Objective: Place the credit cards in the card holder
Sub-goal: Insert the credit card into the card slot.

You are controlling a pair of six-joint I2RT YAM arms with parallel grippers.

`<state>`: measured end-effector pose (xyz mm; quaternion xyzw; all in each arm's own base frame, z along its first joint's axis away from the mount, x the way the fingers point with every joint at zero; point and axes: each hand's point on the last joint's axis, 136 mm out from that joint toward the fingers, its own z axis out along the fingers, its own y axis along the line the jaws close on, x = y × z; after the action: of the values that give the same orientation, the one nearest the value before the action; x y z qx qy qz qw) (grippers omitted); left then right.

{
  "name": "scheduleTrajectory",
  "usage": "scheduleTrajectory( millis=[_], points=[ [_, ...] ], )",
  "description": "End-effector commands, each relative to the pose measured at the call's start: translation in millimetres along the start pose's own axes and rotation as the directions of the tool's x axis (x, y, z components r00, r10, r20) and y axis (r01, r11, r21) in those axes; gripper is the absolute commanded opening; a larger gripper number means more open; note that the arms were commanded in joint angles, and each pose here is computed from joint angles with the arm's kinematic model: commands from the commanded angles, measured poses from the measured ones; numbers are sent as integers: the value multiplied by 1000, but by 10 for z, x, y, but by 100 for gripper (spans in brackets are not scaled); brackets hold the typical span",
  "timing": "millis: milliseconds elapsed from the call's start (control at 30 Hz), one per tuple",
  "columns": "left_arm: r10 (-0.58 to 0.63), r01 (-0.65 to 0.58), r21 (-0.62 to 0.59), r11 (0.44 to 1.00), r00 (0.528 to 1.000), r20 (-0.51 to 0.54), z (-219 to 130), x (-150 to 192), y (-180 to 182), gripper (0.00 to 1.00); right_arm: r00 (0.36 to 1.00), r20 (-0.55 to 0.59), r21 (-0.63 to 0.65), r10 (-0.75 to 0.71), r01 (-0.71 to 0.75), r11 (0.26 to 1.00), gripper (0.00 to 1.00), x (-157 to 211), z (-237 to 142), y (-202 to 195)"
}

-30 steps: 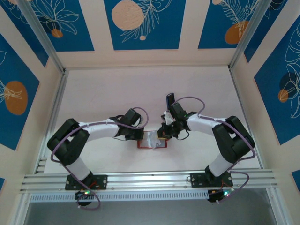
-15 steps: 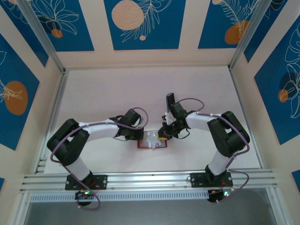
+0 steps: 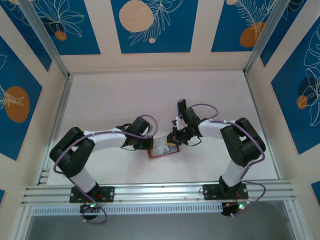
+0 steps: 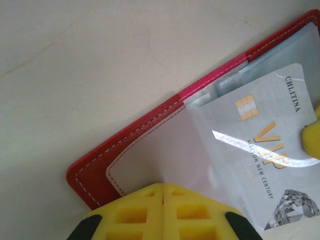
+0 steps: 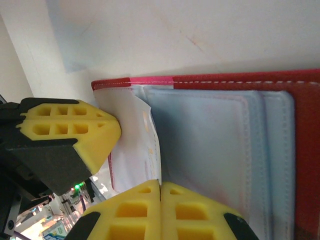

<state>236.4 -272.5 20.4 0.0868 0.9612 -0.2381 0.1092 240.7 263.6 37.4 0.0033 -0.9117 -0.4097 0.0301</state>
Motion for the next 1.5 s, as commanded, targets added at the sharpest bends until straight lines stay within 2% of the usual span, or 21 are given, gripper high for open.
scheduleTrajectory(
  millis=[0,400,733,1133,1467],
  points=[
    [-18,10,-85,996,996,-92,126,326,247,5,1000,-4,-14,-7,7,1000,0,27,52,16],
    [-15,7,-87,996,996,-91,111,339,249,5,999,-6,25,-35,35,999,0,16,191,-70],
    [-16,8,-88,996,996,-91,125,329,250,5,996,-60,9,-65,66,998,0,143,284,-47],
    [-23,15,-102,995,996,-81,111,333,285,5,993,-86,57,-86,91,994,0,306,181,-127],
    [-13,5,-103,995,997,-81,98,337,285,5,991,-88,67,-104,110,992,0,295,128,-106]
  ],
)
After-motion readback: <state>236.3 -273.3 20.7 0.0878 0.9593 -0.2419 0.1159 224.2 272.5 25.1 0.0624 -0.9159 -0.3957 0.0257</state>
